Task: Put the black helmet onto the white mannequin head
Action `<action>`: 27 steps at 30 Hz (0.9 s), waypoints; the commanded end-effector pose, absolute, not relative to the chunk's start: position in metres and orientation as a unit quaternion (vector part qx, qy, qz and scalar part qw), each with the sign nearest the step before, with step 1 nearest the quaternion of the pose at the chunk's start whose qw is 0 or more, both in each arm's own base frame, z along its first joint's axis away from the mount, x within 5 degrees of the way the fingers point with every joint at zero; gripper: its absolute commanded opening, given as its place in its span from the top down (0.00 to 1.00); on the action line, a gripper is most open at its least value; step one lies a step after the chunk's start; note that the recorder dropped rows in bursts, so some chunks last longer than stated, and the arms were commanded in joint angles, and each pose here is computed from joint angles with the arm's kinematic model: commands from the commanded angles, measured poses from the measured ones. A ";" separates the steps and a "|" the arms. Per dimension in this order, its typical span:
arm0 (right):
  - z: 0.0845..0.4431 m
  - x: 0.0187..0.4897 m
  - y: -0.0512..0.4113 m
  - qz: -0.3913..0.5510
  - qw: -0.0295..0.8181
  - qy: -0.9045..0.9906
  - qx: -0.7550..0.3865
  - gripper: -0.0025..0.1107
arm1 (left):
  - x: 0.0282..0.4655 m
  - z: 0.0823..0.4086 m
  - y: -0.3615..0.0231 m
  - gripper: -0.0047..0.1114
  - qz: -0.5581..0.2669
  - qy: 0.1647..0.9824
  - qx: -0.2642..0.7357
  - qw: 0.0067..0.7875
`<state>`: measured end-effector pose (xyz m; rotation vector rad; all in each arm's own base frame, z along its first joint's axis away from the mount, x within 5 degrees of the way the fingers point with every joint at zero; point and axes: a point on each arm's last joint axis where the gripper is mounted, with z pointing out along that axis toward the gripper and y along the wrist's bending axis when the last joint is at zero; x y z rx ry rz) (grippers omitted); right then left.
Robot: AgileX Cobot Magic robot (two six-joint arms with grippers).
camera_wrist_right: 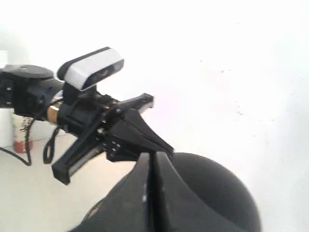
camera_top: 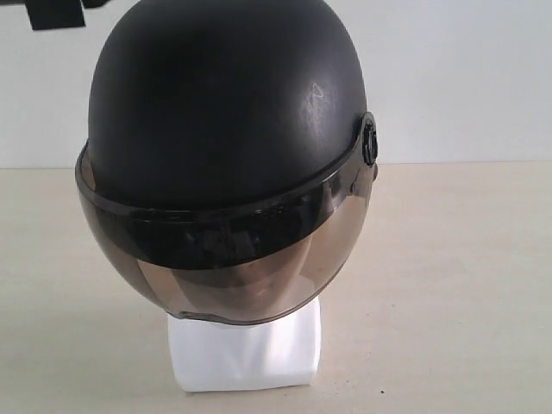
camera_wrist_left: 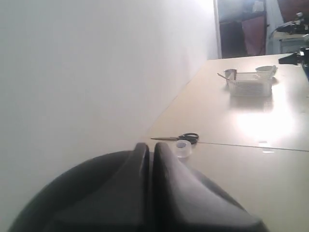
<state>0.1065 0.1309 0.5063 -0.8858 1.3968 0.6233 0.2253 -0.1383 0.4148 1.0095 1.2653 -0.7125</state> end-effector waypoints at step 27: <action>0.327 0.035 -0.017 0.152 0.744 0.642 -0.105 0.98 | 0.101 0.309 -0.037 0.92 -0.116 0.695 0.139 0.696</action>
